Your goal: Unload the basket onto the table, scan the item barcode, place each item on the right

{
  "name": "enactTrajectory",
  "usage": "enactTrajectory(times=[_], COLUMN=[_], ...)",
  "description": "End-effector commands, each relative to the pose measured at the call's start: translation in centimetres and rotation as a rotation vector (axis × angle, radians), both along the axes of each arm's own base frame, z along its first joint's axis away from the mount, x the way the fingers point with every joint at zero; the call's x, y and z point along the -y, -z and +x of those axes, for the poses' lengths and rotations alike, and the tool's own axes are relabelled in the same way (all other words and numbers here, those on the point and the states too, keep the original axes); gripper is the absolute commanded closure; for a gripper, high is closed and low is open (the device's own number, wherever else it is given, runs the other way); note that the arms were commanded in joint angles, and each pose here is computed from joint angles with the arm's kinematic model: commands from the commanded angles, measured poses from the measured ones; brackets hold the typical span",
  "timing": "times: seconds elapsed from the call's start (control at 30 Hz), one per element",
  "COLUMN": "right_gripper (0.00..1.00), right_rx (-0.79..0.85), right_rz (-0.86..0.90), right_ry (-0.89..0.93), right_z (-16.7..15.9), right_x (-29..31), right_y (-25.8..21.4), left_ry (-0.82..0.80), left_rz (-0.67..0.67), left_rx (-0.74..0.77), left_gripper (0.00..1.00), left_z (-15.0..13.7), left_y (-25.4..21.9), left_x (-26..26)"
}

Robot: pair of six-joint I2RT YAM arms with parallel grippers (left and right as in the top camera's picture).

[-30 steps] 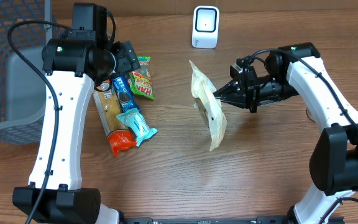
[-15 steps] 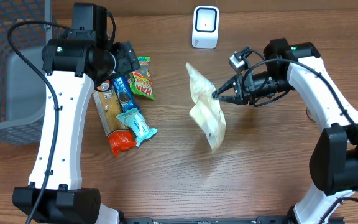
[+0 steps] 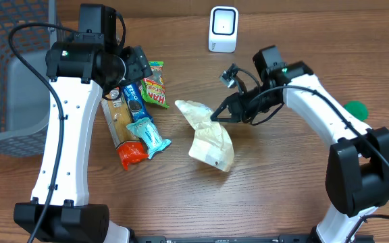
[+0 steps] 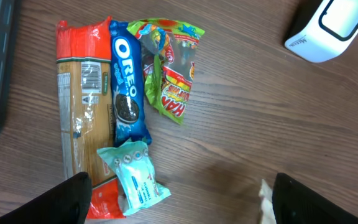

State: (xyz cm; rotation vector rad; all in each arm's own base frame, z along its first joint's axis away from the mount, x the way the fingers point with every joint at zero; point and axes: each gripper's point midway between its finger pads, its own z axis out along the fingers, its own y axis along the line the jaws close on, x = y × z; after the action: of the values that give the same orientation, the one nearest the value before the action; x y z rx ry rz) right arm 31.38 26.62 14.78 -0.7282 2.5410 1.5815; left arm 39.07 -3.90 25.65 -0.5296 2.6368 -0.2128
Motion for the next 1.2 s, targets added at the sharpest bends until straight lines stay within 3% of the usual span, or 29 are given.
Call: enactTrajectory(times=[0.0,0.17,0.27,0.33,0.6,0.73,0.93,1.03,1.17], right_gripper=[0.96,0.95,0.75,0.67,0.55,0.54,0.52,0.53,0.53], right_rx=[-0.096,-0.149,-0.183,-0.192,-0.155,-0.112,-0.181,-0.238,-0.262], right_rz=[0.039,0.025,-0.003,-0.036,-0.314,-0.481,-0.577,-0.587,-0.603], right_ry=[0.068,0.146,0.204,0.246,0.298,0.264,0.235,0.217,0.200], right_z=[-0.2,0.1,0.6,1.2,2.0,1.2,-1.5,-2.8,-3.7], right_x=[0.4,2.0,3.3,4.4,6.3,5.6,5.0,5.3,5.6], right_y=[0.0,2.7,3.8,4.4,5.3,4.8,5.7,5.9,6.5], left_ry=[0.008,0.008,0.008,0.008,0.008,0.011,0.068,0.129,0.195], left_rz=[0.009,0.010,0.010,0.010,0.009,0.003,-0.088,-0.107,-0.123], left_rx=[-0.010,-0.017,-0.017,-0.017,-0.016,-0.023,-0.153,-0.239,-0.302], left_gripper=[0.16,0.16,0.16,0.16,0.16,0.16,0.30,0.42,0.48], left_z=[-0.1,-0.2,-0.2,-0.2,-0.2,-0.3,-2.4,-3.5,-4.2], left_y=[0.2,0.3,0.3,0.3,0.3,0.4,2.1,3.4,4.6], left_x=[-0.1,-0.1,-0.1,-0.1,-0.1,0.0,1.9,2.9,4.1])
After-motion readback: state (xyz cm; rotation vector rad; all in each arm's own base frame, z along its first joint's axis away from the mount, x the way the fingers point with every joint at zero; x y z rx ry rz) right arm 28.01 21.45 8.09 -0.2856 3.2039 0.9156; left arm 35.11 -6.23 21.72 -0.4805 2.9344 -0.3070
